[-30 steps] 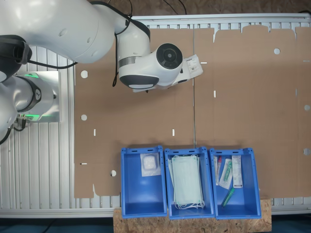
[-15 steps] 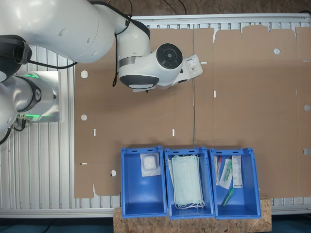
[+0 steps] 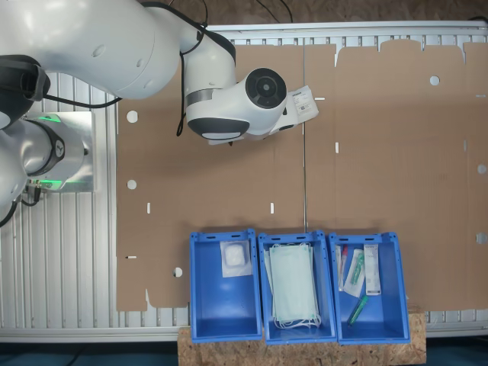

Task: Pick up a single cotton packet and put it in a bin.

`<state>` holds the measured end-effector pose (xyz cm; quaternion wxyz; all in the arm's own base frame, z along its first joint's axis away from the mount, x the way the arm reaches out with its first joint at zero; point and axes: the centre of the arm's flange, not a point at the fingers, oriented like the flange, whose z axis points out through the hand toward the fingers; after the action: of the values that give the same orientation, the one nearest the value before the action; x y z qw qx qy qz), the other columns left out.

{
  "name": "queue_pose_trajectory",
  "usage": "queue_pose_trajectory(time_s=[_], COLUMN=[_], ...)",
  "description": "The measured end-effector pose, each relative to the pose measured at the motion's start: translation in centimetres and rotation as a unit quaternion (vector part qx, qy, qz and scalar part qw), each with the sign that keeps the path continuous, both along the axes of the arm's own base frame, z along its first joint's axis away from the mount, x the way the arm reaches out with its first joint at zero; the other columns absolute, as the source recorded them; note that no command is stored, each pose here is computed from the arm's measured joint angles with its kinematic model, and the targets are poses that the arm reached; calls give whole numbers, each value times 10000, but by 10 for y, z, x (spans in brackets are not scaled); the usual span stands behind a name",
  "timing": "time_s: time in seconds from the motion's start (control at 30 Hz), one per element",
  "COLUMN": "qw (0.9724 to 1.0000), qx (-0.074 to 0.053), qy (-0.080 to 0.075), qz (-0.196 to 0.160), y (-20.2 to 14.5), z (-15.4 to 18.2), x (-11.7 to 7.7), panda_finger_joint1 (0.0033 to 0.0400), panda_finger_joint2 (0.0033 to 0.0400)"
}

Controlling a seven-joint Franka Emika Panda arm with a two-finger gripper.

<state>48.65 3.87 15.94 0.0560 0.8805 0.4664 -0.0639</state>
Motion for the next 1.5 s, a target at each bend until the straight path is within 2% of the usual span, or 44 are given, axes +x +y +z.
queue_pose_trajectory(time_s=[0.23,0.43,0.83,1.2,1.5], qw=[10000,9999,9989,9966,9955], qx=[9,69,357,655,739], qy=[-13,-94,-303,-485,-537], qz=[0,-1,3,79,255], y=[0,2,13,28,34], z=[1,10,52,96,127], x=[0,3,10,13,16], panda_finger_joint1=[400,400,400,400,400], panda_finger_joint2=[400,400,400,400,400])
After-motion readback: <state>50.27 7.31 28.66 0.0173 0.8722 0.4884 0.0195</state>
